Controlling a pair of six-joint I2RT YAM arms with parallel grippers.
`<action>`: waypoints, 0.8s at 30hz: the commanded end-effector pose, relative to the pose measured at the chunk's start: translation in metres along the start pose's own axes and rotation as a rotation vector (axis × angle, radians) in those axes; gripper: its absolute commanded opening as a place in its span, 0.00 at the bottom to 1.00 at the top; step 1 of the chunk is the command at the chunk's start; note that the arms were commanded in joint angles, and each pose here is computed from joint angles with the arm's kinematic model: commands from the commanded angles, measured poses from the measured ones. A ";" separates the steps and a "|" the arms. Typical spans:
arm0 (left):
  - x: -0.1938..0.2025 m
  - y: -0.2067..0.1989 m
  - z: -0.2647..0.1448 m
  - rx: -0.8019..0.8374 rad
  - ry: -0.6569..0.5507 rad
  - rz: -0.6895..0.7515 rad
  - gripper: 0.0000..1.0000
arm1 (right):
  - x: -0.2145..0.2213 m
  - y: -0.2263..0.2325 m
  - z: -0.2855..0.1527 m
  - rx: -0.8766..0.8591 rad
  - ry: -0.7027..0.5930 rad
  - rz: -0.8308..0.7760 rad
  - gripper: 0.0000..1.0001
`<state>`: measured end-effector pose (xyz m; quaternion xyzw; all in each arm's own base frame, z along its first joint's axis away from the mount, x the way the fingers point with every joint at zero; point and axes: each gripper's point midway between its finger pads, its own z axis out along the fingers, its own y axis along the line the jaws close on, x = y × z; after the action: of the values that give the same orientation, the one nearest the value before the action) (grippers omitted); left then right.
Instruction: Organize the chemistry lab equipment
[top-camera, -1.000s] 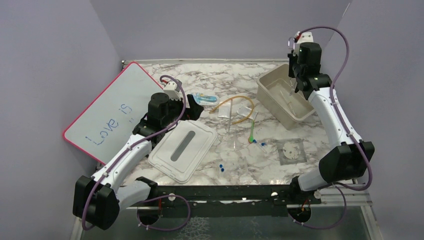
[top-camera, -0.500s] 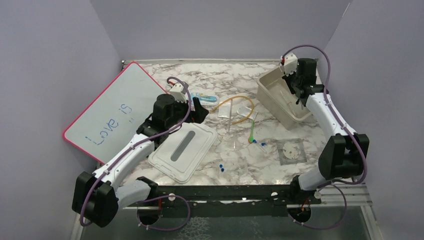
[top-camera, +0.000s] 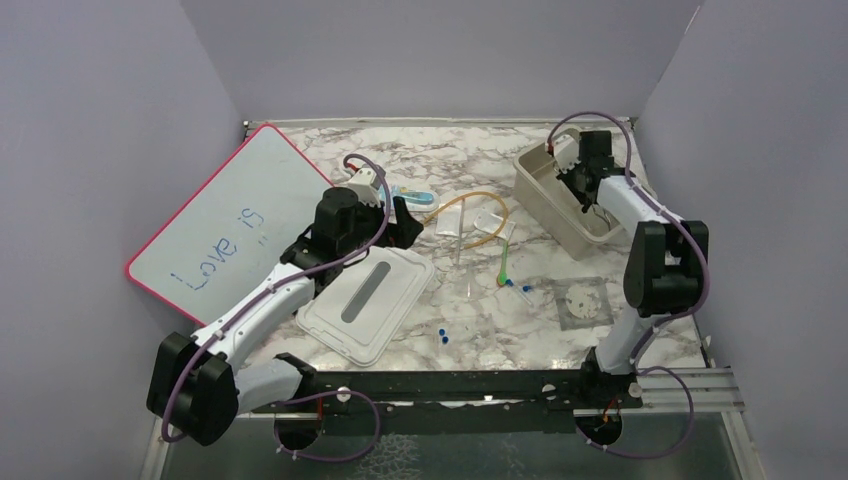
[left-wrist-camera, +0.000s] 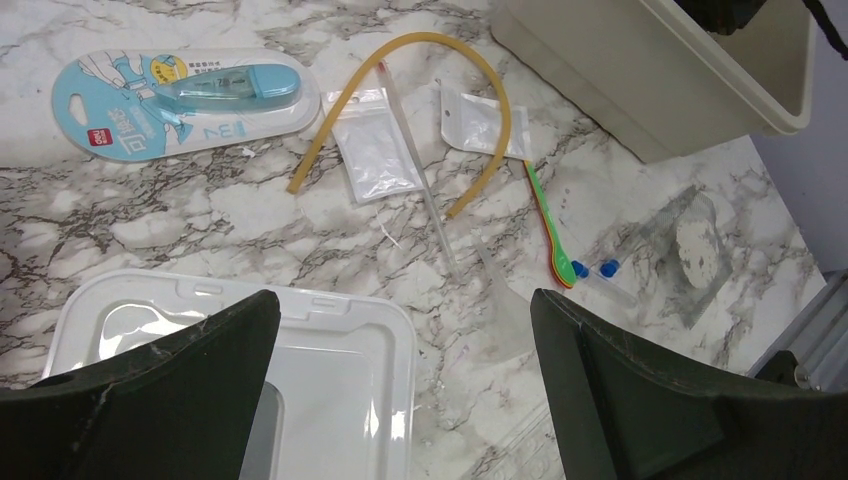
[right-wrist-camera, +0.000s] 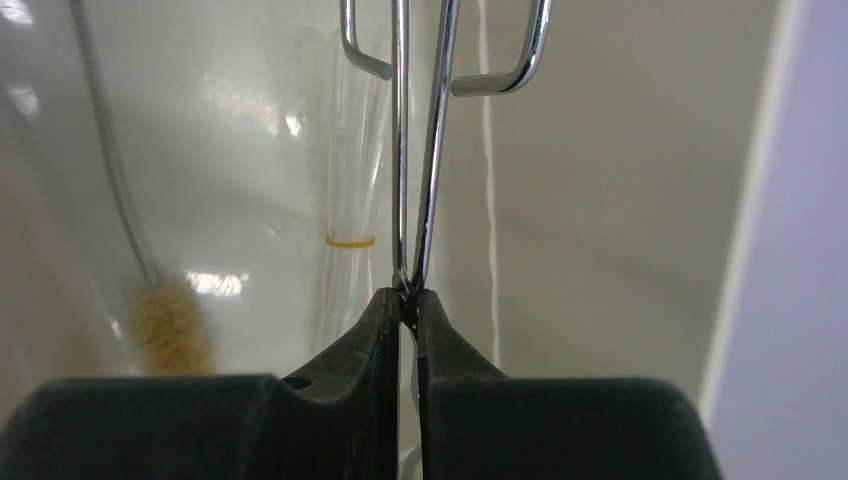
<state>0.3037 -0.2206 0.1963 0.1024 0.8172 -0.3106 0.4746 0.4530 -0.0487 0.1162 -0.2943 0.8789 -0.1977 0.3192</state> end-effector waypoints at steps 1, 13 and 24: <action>-0.013 -0.002 0.004 -0.005 -0.023 0.012 0.99 | -0.007 -0.022 0.017 0.062 0.022 -0.015 0.01; -0.007 0.006 0.011 -0.036 -0.004 0.016 0.99 | -0.015 -0.002 0.040 -0.038 0.026 0.075 0.39; -0.007 0.003 0.008 -0.020 -0.005 0.019 0.99 | -0.053 -0.034 -0.030 -0.024 -0.069 0.220 0.52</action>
<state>0.3109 -0.2202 0.1810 0.0977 0.8303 -0.2952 0.4626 0.4895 -0.0447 0.1224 -0.2437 0.9006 -0.1696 0.3174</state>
